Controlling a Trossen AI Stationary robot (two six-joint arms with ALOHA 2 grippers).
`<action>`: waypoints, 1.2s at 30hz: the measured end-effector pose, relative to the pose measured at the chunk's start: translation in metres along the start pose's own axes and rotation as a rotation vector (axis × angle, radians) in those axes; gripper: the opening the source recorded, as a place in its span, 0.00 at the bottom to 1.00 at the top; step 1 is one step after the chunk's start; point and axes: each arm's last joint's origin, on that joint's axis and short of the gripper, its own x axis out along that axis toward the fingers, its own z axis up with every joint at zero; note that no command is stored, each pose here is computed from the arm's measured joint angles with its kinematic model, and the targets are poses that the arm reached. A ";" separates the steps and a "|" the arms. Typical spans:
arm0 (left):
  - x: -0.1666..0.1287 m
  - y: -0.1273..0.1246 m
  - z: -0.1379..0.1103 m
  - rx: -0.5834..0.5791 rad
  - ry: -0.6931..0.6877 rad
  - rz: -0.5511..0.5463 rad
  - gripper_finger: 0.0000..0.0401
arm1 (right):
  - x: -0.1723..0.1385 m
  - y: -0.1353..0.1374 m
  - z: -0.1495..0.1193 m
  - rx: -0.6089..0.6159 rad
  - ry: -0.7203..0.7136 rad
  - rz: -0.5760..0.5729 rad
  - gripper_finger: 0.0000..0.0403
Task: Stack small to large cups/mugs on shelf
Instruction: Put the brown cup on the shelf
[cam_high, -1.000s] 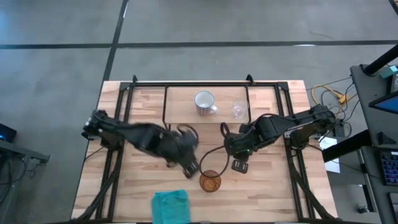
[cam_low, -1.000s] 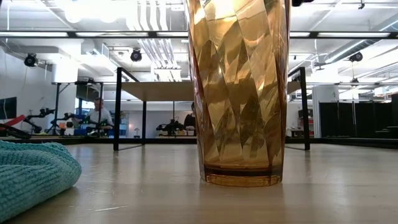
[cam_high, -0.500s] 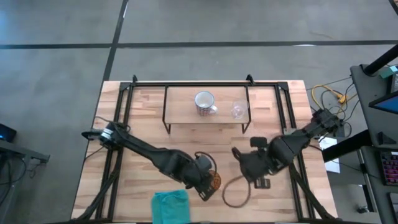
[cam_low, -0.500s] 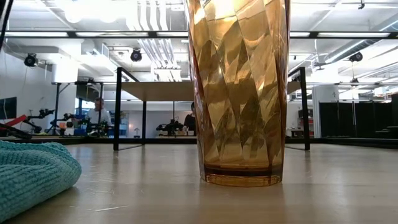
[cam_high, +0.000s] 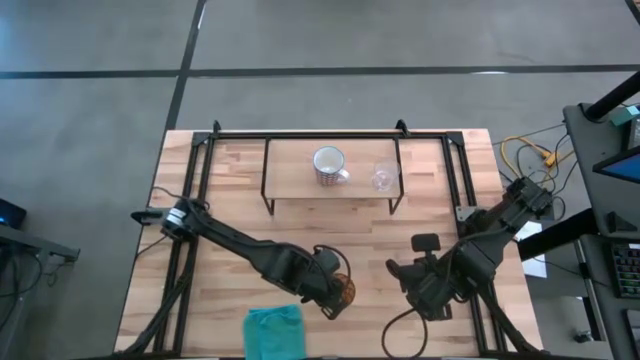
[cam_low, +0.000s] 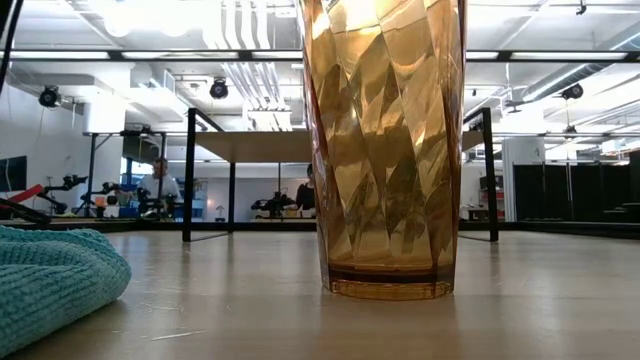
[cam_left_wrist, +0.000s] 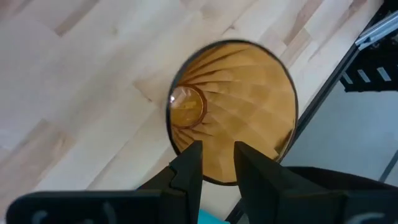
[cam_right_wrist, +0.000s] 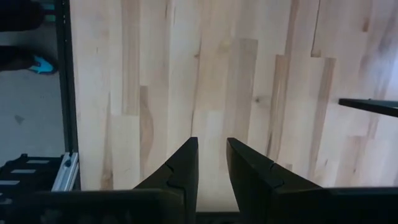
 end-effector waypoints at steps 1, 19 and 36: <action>-0.002 0.000 0.001 -0.001 -0.005 0.000 0.19 | 0.000 0.000 0.000 -0.001 0.000 0.000 0.19; -0.007 0.009 -0.001 0.016 0.002 0.104 0.19 | 0.000 0.000 0.002 0.003 -0.047 -0.029 0.19; -0.001 0.012 -0.003 0.020 0.002 0.123 0.19 | 0.000 0.001 0.003 0.031 -0.058 -0.022 0.19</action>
